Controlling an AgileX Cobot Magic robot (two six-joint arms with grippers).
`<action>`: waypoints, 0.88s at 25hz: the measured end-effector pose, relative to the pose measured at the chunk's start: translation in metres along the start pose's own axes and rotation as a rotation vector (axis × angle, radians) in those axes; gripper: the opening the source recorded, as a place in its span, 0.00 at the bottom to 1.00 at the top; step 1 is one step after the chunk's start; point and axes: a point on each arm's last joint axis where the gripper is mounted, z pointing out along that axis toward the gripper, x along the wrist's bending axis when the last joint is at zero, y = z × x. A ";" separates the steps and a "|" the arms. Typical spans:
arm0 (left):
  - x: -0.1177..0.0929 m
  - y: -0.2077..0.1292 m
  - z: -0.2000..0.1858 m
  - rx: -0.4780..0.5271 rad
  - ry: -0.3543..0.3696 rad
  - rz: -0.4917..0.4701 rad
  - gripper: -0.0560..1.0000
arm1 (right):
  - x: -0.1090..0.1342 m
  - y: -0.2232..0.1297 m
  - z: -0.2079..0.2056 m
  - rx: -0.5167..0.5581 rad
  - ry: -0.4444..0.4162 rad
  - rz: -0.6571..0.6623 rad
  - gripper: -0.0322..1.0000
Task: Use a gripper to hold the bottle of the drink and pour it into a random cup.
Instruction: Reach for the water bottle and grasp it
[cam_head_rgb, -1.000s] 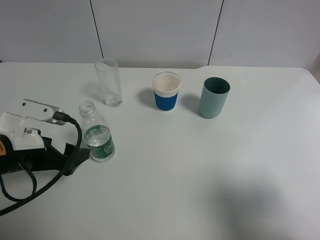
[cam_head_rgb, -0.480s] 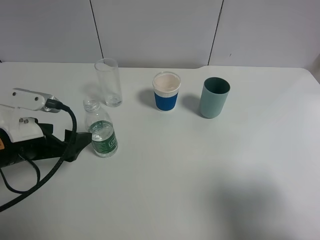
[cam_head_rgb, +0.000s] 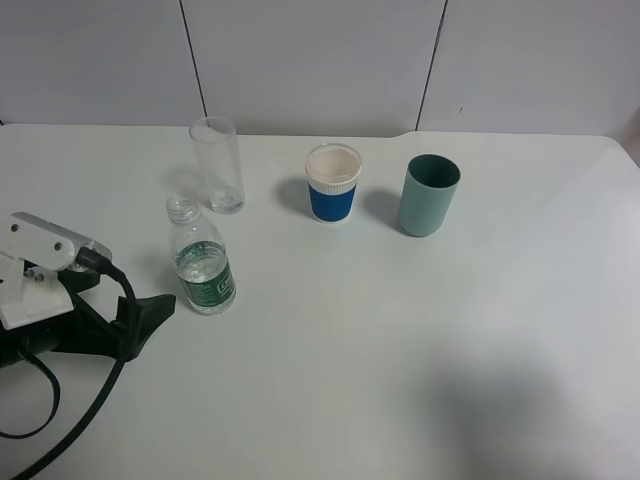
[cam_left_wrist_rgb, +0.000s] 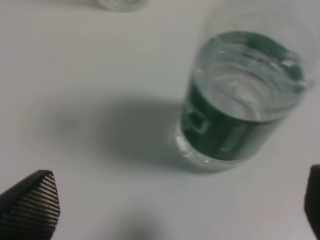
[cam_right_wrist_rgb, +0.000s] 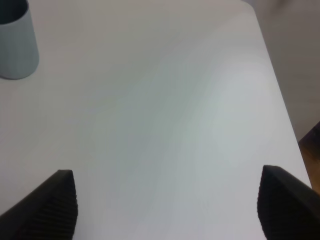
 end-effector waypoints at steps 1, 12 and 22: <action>-0.002 -0.001 0.001 -0.003 -0.021 0.028 1.00 | 0.000 0.000 0.000 0.000 0.000 0.000 0.75; -0.017 -0.019 0.029 -0.021 -0.200 0.127 1.00 | 0.000 0.000 0.000 0.000 0.000 0.000 0.75; -0.016 -0.043 0.044 0.054 -0.215 0.085 1.00 | 0.000 0.000 0.000 0.000 0.000 0.000 0.75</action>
